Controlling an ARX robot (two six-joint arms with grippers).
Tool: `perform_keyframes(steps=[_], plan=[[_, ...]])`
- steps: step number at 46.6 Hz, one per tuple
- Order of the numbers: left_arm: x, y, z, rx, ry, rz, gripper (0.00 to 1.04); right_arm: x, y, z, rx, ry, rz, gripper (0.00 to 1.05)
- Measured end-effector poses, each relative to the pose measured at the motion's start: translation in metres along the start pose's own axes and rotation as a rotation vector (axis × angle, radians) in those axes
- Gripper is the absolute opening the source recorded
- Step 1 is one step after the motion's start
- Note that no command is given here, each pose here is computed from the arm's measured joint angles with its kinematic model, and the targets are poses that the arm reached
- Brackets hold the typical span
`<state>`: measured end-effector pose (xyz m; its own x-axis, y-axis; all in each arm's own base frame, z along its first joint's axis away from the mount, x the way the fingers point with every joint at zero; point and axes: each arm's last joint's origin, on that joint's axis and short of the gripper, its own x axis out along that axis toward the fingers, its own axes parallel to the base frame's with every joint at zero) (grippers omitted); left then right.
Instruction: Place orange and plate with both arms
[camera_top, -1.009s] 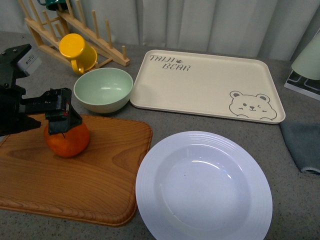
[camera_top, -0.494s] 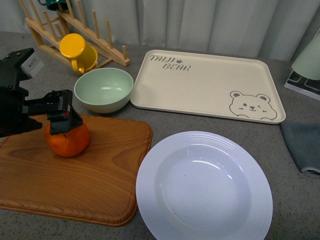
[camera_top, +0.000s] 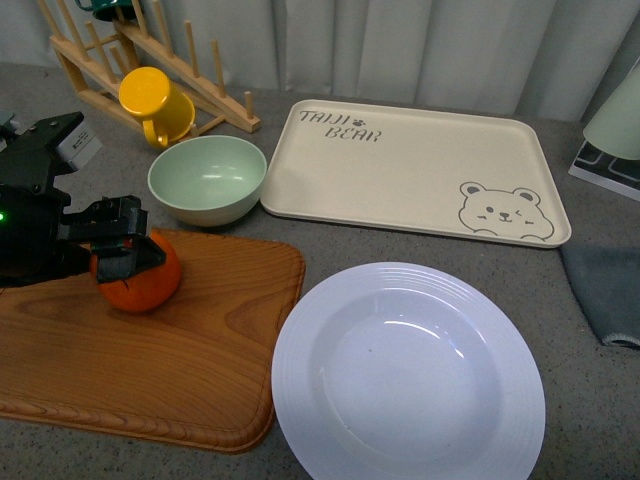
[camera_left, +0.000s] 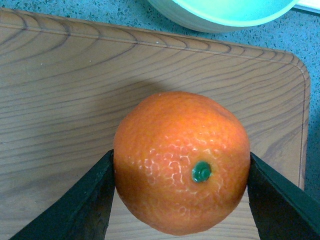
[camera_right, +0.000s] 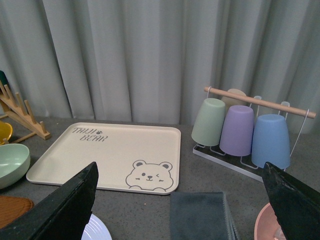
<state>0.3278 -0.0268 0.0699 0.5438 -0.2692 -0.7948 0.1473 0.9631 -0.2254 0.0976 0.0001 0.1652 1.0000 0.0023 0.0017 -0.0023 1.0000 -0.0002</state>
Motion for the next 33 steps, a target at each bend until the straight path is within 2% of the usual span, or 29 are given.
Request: perform_keyframes(steps=[8,14,22,28,33], plan=[[-0.002,0.000,0.001,-0.007,0.000,0.000,0.66,0.000,0.000,0.000,0.000,0.000,0.000,0.96],[-0.013,-0.013,0.011,0.004,-0.039,-0.017,0.66,0.000,0.000,0.000,0.000,0.000,0.000,0.96],[-0.028,-0.062,0.026,0.071,-0.098,-0.095,0.65,0.000,0.000,0.000,0.000,0.000,0.000,0.96],[-0.028,-0.096,0.019,0.081,-0.084,-0.152,0.65,0.000,0.000,0.000,0.000,0.000,0.000,0.96],[-0.026,-0.113,0.013,0.085,-0.075,-0.177,0.65,0.000,0.000,0.000,0.000,0.000,0.000,0.96]])
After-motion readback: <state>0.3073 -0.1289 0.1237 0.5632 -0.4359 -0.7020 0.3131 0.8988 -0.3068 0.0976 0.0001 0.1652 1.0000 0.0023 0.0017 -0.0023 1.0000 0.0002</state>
